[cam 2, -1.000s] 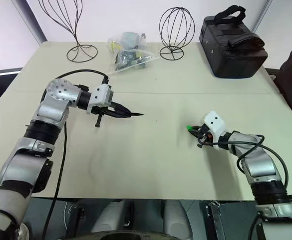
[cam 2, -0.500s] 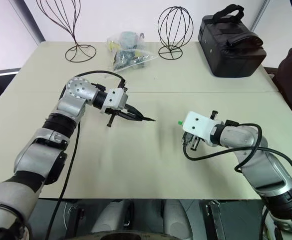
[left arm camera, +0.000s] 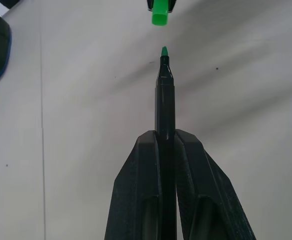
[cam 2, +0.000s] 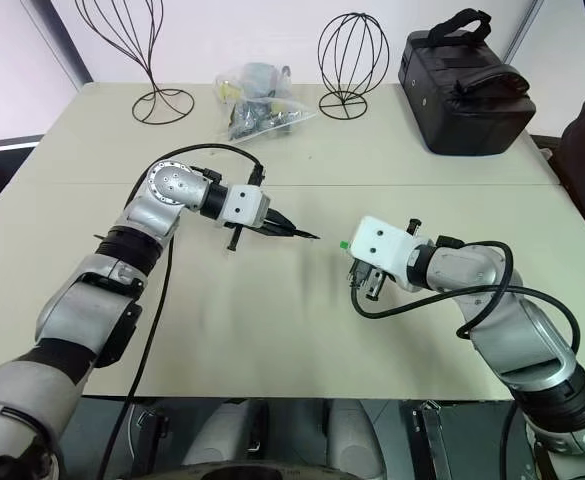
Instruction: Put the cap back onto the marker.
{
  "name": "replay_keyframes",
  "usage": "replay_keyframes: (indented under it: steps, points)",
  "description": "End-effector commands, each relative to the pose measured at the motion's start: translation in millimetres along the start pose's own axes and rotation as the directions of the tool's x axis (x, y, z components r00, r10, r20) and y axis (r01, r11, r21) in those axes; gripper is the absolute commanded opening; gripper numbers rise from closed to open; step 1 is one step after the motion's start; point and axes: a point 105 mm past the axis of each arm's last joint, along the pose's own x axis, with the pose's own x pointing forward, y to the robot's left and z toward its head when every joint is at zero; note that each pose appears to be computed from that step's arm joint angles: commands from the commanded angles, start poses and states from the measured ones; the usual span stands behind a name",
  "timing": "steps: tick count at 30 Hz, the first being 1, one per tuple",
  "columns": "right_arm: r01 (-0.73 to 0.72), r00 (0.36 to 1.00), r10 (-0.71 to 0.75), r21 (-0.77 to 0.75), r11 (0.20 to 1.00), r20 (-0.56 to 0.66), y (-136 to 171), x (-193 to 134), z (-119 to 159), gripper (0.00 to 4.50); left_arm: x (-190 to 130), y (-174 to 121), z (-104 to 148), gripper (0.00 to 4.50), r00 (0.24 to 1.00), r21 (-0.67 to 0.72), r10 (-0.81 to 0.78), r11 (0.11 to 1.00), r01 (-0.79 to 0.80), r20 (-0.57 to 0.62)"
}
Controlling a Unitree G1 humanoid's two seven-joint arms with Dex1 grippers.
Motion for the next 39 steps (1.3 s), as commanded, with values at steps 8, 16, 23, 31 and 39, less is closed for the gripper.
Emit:
replay_keyframes:
  steps: [8, 16, 23, 31, 39]
  points:
    - [0.001, 0.999, 0.001, -0.047, 0.999, 0.050, 0.5, -1.0, 19.4, 0.06, 1.9, 9.1, 11.7, 0.00, 1.000, 0.042, 0.017, 0.999, -0.018, 0.022]
    - [0.002, 0.998, 0.001, -0.044, 0.999, 0.064, 0.9, 0.2, 24.3, 0.06, 5.9, 7.5, 13.3, 0.00, 1.000, 0.042, 0.010, 0.999, -0.012, 0.028]
    - [0.007, 0.997, -0.003, -0.044, 0.999, 0.073, -0.3, 1.5, 27.7, 0.06, 7.5, 9.6, 16.7, 0.00, 0.999, 0.047, 0.013, 0.999, -0.015, 0.033]
    - [0.008, 0.997, -0.005, -0.044, 0.999, 0.079, -0.5, 2.5, 30.5, 0.06, 8.4, 9.3, 17.9, 0.00, 0.999, 0.051, 0.011, 0.999, -0.012, 0.033]
    - [0.006, 0.997, -0.001, -0.052, 0.999, 0.082, 0.3, 4.4, 32.8, 0.06, 11.3, 9.5, 22.0, 0.00, 0.999, 0.057, 0.005, 0.998, -0.007, 0.040]
